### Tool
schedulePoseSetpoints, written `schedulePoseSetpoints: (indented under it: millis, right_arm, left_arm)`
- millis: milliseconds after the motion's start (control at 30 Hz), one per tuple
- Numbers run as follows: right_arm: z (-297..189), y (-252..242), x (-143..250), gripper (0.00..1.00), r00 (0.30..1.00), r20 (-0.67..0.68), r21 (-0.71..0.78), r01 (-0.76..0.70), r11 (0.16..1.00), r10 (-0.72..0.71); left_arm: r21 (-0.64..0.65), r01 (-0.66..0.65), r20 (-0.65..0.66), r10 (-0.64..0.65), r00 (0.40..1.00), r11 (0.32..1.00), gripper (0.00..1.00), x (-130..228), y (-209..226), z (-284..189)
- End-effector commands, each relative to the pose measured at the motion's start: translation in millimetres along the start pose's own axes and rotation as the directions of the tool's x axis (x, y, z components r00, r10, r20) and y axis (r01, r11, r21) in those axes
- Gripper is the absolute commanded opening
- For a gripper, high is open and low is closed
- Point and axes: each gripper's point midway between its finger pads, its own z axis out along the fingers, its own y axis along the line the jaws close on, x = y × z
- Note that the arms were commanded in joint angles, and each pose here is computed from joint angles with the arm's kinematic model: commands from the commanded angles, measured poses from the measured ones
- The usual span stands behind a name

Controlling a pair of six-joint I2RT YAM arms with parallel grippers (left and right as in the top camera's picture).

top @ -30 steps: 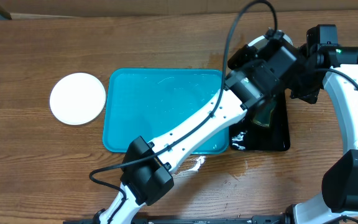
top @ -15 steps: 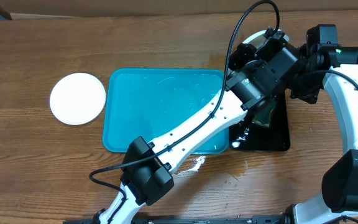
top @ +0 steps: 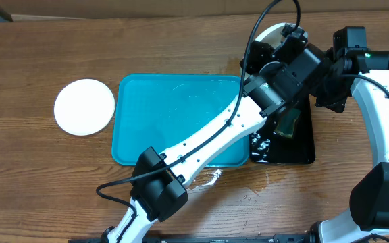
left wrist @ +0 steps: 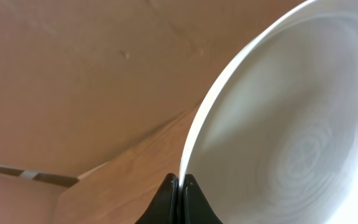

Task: Clean dirty plates on tray and stack at the side
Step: 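Hold the tilted white plate over the black tray with the left gripper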

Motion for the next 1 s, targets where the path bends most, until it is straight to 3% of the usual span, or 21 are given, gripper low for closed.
schedulePoseSetpoints:
  millis: [0,100,167,233,300,333,400,433,467,533,600,667,700,767,800,867,900,967]
  right_arm:
    - [-15,4,-7,1.0,0.999,0.048,-0.014,0.008,1.0,-0.007]
    - [-15,4,-7,1.0,0.999,0.048,-0.014,0.008,1.0,-0.007]
    - [-15,4,-7,1.0,0.999,0.048,-0.014,0.008,1.0,-0.007]
    - [-15,4,-7,1.0,0.999,0.048,-0.014,0.008,1.0,-0.007]
    - [-15,4,-7,1.0,0.999,0.048,-0.014,0.008,1.0,-0.007]
    - [-15,4,-7,1.0,0.999,0.048,-0.014,0.008,1.0,-0.007]
    - [-15,4,-7,1.0,0.999,0.048,-0.014,0.008,1.0,-0.007]
    - [-15,4,-7,1.0,0.999,0.048,-0.014,0.008,1.0,-0.007]
    - [-15,4,-7,1.0,0.999,0.048,-0.014,0.008,1.0,-0.007]
    - [-15,4,-7,1.0,0.999,0.048,-0.014,0.008,1.0,-0.007]
    - [-15,4,-7,1.0,0.999,0.048,-0.014,0.008,1.0,-0.007]
    - [-15,4,-7,1.0,0.999,0.048,-0.014,0.008,1.0,-0.007]
    - [-15,4,-7,1.0,0.999,0.048,-0.014,0.008,1.0,-0.007]
    - [-15,4,-7,1.0,0.999,0.048,-0.014,0.008,1.0,-0.007]
    - [-15,4,-7,1.0,0.999,0.048,-0.014,0.008,1.0,-0.007]
    - [-15,4,-7,1.0,0.999,0.048,-0.014,0.008,1.0,-0.007]
    - [-15,4,-7,1.0,0.999,0.048,-0.014,0.008,1.0,-0.007]
    - [-15,4,-7,1.0,0.999,0.048,-0.014,0.008,1.0,-0.007]
  left_arm:
    - [-0.07,0.03,-0.004,-0.03,1.0,0.997,0.04,-1,12,-2]
    - [-0.004,0.037,-0.007,-0.037,0.999,0.999,0.04,0,1,-2]
    - [-0.061,0.066,-0.009,-0.066,0.998,0.996,0.04,2,11,-2]
    - [0.006,0.098,-0.016,-0.098,0.995,0.995,0.04,3,-4,-9]
    - [-0.04,0.079,-0.001,-0.079,0.997,0.996,0.04,0,3,-12]
    - [-0.057,0.132,0.002,-0.132,0.991,0.99,0.04,0,6,-11]
    - [-0.026,0.123,-0.005,-0.124,0.992,0.992,0.04,2,1,-17]
    - [-0.082,0.122,0.006,-0.122,0.993,0.989,0.04,1,10,-18]
    - [-0.18,0.213,0.033,-0.211,0.977,0.96,0.04,0,29,-18]
    - [-0.088,0.29,0.011,-0.291,0.957,0.953,0.04,4,13,-15]
    - [-0.071,0.214,0.006,-0.214,0.977,0.974,0.04,2,8,-18]
    - [-0.126,0.25,0.013,-0.25,0.968,0.96,0.04,4,20,-15]
    - [-0.073,0.26,0.0,-0.26,0.966,0.963,0.04,4,11,-13]
    - [0.067,0.124,-0.022,-0.123,0.992,0.99,0.04,3,-14,-14]
    - [0.037,0.073,-0.02,-0.072,0.997,0.997,0.04,4,-8,-14]
    - [-0.065,0.18,-0.025,-0.182,0.983,0.981,0.04,10,10,-12]
    - [-0.005,0.227,-0.047,-0.227,0.973,0.974,0.04,13,0,-10]
    - [0.121,0.111,-0.061,-0.104,0.993,0.986,0.04,12,-17,-6]
